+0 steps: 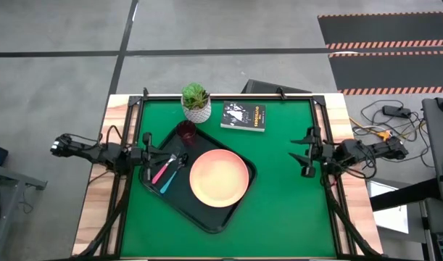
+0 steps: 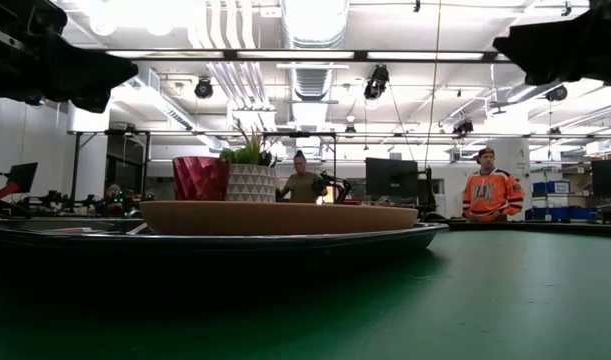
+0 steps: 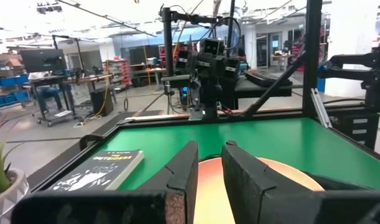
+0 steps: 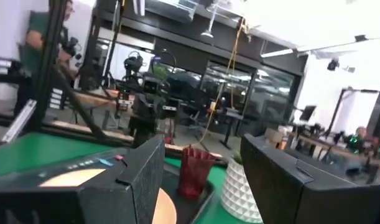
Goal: Pick and place plate/cup/fork/spoon on tray
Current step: Return to Home Position
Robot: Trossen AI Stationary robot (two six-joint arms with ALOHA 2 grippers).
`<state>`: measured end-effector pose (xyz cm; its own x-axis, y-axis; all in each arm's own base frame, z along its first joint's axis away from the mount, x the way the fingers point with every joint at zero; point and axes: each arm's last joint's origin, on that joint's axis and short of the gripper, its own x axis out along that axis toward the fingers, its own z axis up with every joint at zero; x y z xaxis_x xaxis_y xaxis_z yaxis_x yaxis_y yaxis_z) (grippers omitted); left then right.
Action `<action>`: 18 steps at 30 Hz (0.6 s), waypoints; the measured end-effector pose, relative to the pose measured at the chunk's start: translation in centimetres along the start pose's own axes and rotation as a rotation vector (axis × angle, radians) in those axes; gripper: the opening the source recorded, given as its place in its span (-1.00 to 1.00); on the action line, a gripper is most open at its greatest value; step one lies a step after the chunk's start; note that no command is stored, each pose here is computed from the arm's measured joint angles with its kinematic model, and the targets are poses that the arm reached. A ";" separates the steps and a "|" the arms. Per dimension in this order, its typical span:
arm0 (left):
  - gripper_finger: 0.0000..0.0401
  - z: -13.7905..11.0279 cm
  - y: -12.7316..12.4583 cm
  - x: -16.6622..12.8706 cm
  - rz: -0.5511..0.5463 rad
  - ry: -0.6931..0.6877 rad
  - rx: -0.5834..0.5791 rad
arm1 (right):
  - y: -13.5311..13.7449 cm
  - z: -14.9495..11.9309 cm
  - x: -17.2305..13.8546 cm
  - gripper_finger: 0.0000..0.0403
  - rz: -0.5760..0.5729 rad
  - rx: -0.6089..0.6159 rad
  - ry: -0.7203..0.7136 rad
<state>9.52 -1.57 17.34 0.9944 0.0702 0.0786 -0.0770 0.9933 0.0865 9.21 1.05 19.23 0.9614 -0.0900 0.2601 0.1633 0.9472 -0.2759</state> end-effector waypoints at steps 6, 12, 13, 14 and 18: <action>-0.73 -0.2 -0.1 0.2 -0.003 0.022 0.007 | 0.1 -0.2 0.1 0.00 0.002 0.068 0.024; -0.73 -0.4 -0.2 0.3 -0.006 0.046 0.015 | 0.3 -0.5 0.3 0.00 0.010 0.193 0.058; -0.73 -0.4 -0.2 0.3 -0.006 0.048 0.016 | 0.3 -0.5 0.4 0.00 0.011 0.205 0.061; -0.73 -0.4 -0.2 0.3 -0.006 0.052 0.017 | 0.3 -0.6 0.4 0.00 0.011 0.217 0.064; -0.73 -0.6 -0.2 0.4 -0.008 0.063 0.021 | 0.3 -0.6 0.4 0.00 0.012 0.220 0.070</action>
<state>9.97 -1.69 16.81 0.9975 0.0687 0.0148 -0.0699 0.9918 0.1074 9.79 1.15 18.65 0.9773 -0.0918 0.1909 0.1065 0.9920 -0.0683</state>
